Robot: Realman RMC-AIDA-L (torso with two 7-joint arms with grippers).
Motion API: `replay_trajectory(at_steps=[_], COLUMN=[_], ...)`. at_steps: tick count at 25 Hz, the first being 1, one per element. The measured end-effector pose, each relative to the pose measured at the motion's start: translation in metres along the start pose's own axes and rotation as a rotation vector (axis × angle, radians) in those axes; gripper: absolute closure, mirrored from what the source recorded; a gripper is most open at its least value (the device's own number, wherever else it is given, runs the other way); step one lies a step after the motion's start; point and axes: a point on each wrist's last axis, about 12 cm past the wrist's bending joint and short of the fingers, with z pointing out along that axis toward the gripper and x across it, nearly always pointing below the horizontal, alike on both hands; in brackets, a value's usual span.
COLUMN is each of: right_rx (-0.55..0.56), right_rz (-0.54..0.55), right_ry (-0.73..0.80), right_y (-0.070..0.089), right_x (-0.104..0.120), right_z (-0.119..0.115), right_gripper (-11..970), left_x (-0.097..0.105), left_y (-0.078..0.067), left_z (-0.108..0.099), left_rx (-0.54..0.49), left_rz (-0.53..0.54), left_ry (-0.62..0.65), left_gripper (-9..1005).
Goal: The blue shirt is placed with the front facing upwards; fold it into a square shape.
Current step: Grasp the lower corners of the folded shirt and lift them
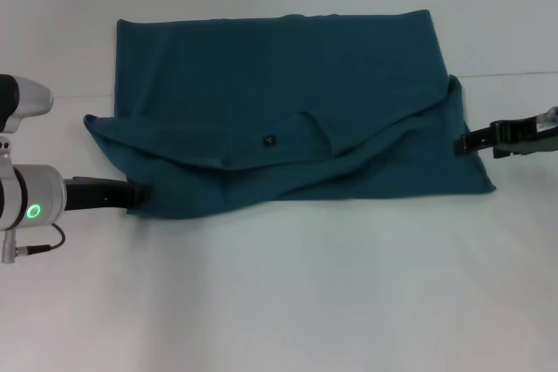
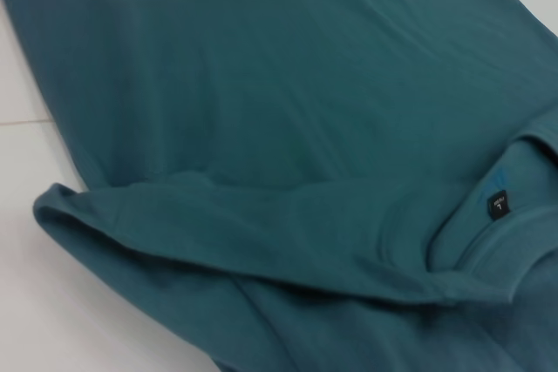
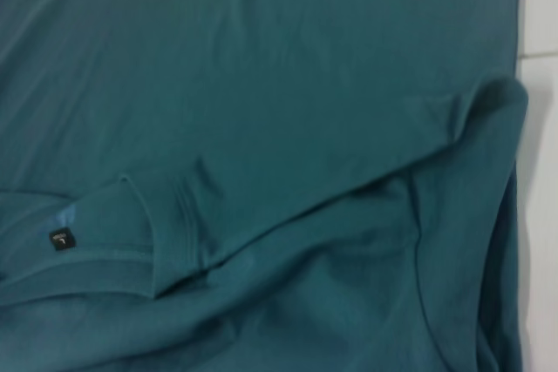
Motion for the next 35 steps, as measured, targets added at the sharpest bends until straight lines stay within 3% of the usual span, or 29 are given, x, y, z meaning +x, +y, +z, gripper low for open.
replay_trajectory(at_steps=[4, 10, 30, 35], right_rx=[0.019, 0.040, 0.075, 0.077], right_rz=[0.011, 0.024, 0.026, 0.014], right_ry=[-0.012, -0.021, -0.006, -0.001], right_y=[0.000, -0.001, 0.003, 0.000], right_x=[0.006, 0.014, 0.023, 0.026], right_z=[0.013, 0.026, 0.046, 0.044], right_gripper=[183, 183, 185, 380], left_x=[0.000, 0.000, -0.002, -0.003], left_y=[0.000, -0.001, -0.001, -0.002], left_z=[0.000, 0.000, 0.000, 0.001], left_rx=[0.004, 0.005, 0.006, 0.011], left_rz=[-0.002, 0.000, 0.004, 0.005], left_ry=[0.002, 0.001, -0.001, 0.000], left_gripper=[993, 993, 993, 993])
